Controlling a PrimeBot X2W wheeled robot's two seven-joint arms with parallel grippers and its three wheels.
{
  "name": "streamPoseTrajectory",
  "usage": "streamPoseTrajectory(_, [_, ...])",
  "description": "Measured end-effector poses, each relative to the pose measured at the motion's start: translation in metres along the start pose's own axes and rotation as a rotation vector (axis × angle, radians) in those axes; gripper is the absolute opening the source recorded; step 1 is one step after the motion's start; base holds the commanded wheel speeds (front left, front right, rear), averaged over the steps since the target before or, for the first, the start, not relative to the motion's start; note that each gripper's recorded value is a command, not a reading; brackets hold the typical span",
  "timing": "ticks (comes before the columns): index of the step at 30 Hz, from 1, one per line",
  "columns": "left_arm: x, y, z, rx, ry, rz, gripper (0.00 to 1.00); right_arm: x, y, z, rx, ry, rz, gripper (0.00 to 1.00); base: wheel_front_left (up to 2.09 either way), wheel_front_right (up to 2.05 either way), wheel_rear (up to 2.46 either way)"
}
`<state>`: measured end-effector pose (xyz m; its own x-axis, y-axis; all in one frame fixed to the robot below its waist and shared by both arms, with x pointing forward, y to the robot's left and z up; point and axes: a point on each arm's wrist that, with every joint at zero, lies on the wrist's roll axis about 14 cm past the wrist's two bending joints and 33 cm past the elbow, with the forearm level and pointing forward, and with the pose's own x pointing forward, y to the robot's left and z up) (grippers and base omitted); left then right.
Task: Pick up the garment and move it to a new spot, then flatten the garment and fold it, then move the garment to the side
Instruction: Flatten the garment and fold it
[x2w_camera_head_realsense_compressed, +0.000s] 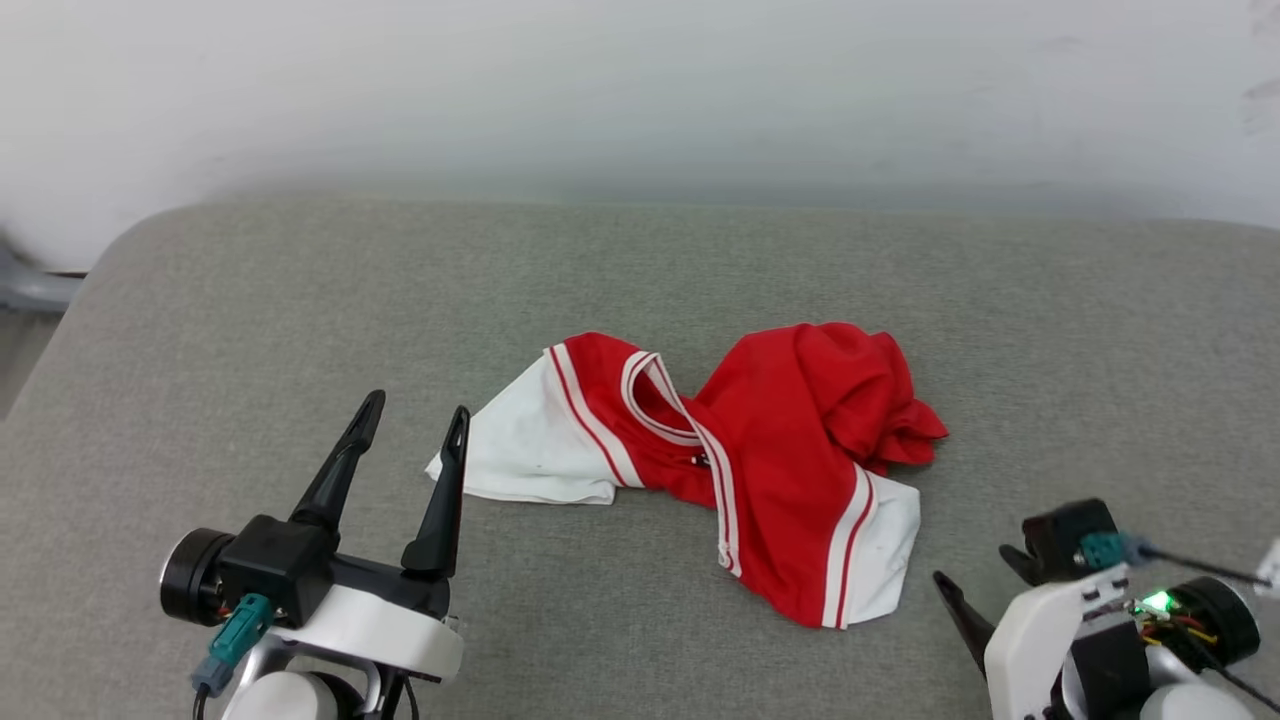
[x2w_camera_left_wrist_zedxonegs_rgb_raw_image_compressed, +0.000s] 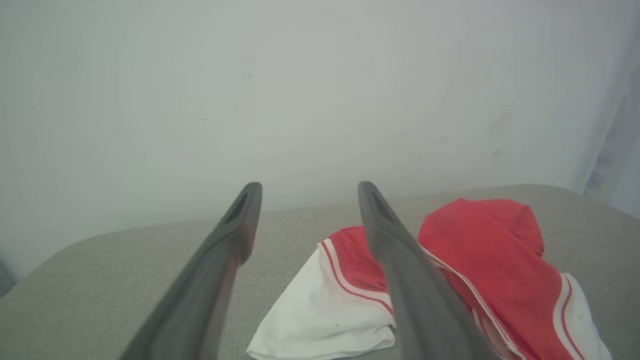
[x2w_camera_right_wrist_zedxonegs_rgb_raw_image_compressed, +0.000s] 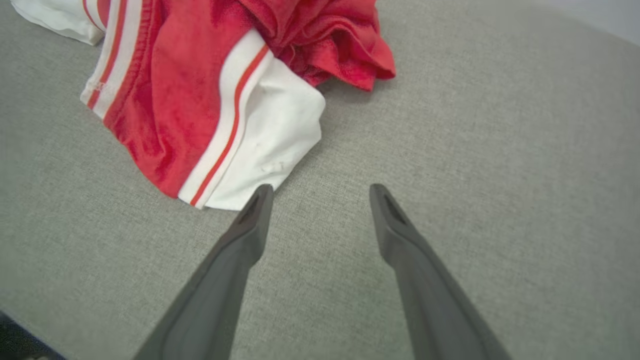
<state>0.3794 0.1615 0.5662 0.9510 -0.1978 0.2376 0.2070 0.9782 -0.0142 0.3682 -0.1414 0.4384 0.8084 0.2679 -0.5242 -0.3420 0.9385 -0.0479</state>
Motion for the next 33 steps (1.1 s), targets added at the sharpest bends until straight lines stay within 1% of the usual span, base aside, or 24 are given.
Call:
streamPoseTrajectory(4, [-0.001,0.000,0.003,0.016,-0.015,-0.003,1.00,0.003,0.003,-0.003,-0.035,0.177,0.059,1.00,0.00,0.00,0.00])
streamPoseTrajectory(8, [-0.003,0.006,0.002,0.036,-0.015,0.020,1.00,0.010,0.015,-0.005,-0.018,0.310,0.129,1.00,0.00,0.00,0.00])
streamPoseTrajectory(14, [-0.006,0.010,0.001,0.060,-0.010,0.039,1.00,0.023,0.032,-0.015,-0.034,0.466,0.190,1.00,0.00,0.00,0.00])
streamPoseTrajectory(17, [-0.008,0.012,-0.001,0.066,-0.004,0.053,1.00,0.031,0.038,-0.023,-0.060,0.512,0.204,1.00,0.00,0.00,0.00])
streamPoseTrajectory(25, [-0.012,0.020,-0.005,0.072,0.014,0.085,1.00,0.049,0.055,-0.044,-0.102,0.572,0.249,1.00,0.00,0.00,0.00])
streamPoseTrajectory(27, [-0.012,0.020,-0.005,0.072,0.014,0.087,1.00,0.049,0.058,-0.052,-0.108,0.596,0.260,0.12,0.00,0.00,0.00])
streamPoseTrajectory(28, [-0.012,0.020,-0.005,0.072,0.014,0.087,1.00,0.049,0.058,-0.054,-0.118,0.599,0.262,0.00,0.00,0.00,0.00])
streamPoseTrajectory(33, [-0.011,0.021,-0.004,0.074,0.010,0.087,1.00,0.046,0.058,-0.060,-0.155,0.587,0.269,0.00,0.00,0.00,0.00])
